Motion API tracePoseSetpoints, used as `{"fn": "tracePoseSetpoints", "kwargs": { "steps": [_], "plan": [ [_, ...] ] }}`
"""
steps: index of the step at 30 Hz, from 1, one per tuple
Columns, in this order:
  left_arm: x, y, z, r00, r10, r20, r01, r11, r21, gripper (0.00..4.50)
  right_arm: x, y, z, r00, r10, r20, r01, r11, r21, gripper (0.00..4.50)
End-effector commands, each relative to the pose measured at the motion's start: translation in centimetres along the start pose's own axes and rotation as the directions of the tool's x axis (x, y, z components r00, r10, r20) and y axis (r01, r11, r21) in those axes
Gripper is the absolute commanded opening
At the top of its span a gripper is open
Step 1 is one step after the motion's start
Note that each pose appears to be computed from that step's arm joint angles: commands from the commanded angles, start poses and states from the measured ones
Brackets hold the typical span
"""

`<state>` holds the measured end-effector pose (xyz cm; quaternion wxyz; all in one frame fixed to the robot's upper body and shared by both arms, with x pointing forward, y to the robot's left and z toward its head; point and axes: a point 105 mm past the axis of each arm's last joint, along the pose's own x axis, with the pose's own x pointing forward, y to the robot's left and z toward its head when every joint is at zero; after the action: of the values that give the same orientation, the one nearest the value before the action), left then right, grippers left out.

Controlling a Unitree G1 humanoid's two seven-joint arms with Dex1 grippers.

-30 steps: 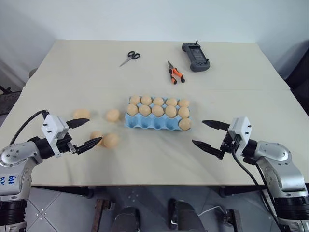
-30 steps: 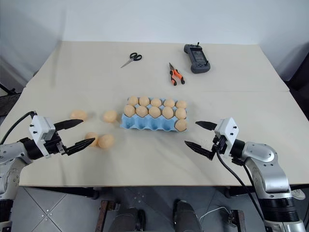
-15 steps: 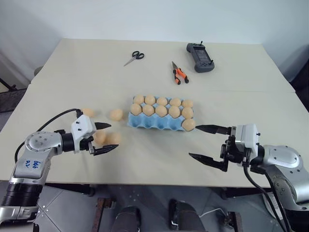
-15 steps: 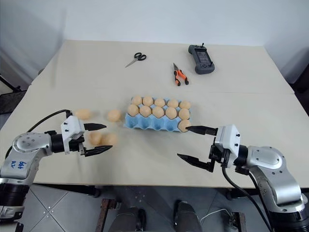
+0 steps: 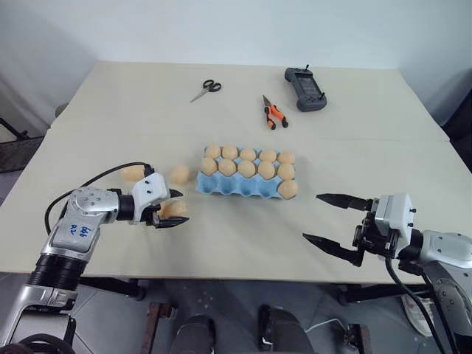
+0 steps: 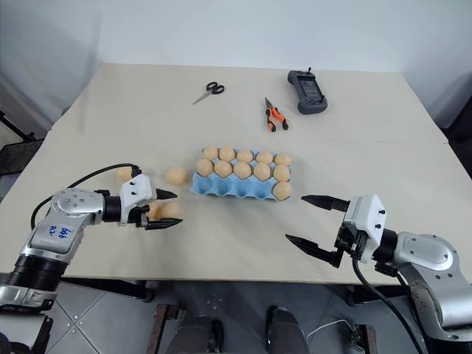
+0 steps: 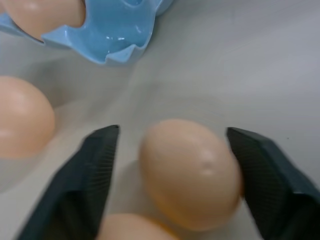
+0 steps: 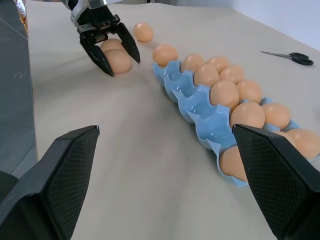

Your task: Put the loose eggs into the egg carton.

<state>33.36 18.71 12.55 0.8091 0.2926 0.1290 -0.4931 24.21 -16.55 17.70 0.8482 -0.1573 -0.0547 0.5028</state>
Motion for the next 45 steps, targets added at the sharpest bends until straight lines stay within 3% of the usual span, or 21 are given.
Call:
{"fn": "tracePoseSetpoints", "kwargs": {
  "steps": [1,4,9,13,19,25,34,41,42,45],
  "plan": [
    [0.1,-0.2,-0.7,1.0,-0.015,-0.023,0.014,1.0,-0.009,2.25,0.2,0.3,0.9,1.0,0.003,0.024,-0.002,1.0,-0.025,4.5],
    [0.3,0.2,0.2,1.0,-0.005,0.027,0.005,1.0,-0.003,1.71,0.3,0.2,0.8,1.0,0.0,0.026,0.0,1.0,-0.022,4.5],
    [1.0,1.0,6.6,0.95,-0.027,0.312,0.037,0.999,-0.027,1.66,0.7,-0.1,0.8,1.0,-0.001,0.029,0.002,1.0,-0.022,4.5],
    [2.3,1.0,9.5,0.919,-0.086,0.385,0.093,0.996,-0.001,1.66,0.8,-0.4,0.8,1.0,-0.002,0.029,0.003,1.0,-0.025,4.5],
    [6.9,0.9,13.3,0.88,-0.146,0.453,0.142,0.989,0.043,1.66,1.0,-0.7,0.8,0.999,-0.012,0.031,0.013,0.999,-0.033,4.5],
    [11.2,-0.1,14.6,0.878,-0.207,0.431,0.193,0.978,0.076,1.66,1.0,-0.5,1.0,0.999,-0.044,0.033,0.045,0.998,-0.042,4.5],
    [13.4,-1.0,15.2,0.856,-0.261,0.447,0.252,0.964,0.081,1.66,1.0,0.1,1.3,0.995,-0.085,0.044,0.087,0.996,-0.038,4.5],
    [12.8,-0.4,16.8,0.837,-0.241,0.491,0.2,0.97,0.137,3.87,1.5,0.3,1.3,0.995,-0.08,0.059,0.082,0.996,-0.028,4.5],
    [11.6,0.9,16.9,0.84,-0.204,0.503,0.157,0.978,0.136,4.19,1.7,0.2,1.3,0.995,-0.073,0.063,0.075,0.997,-0.029,4.5],
    [8.9,3.1,16.8,0.841,-0.135,0.524,0.086,0.989,0.118,4.19,2.1,0.1,1.3,0.996,-0.059,0.069,0.061,0.998,-0.03,4.5]
  ]
}}
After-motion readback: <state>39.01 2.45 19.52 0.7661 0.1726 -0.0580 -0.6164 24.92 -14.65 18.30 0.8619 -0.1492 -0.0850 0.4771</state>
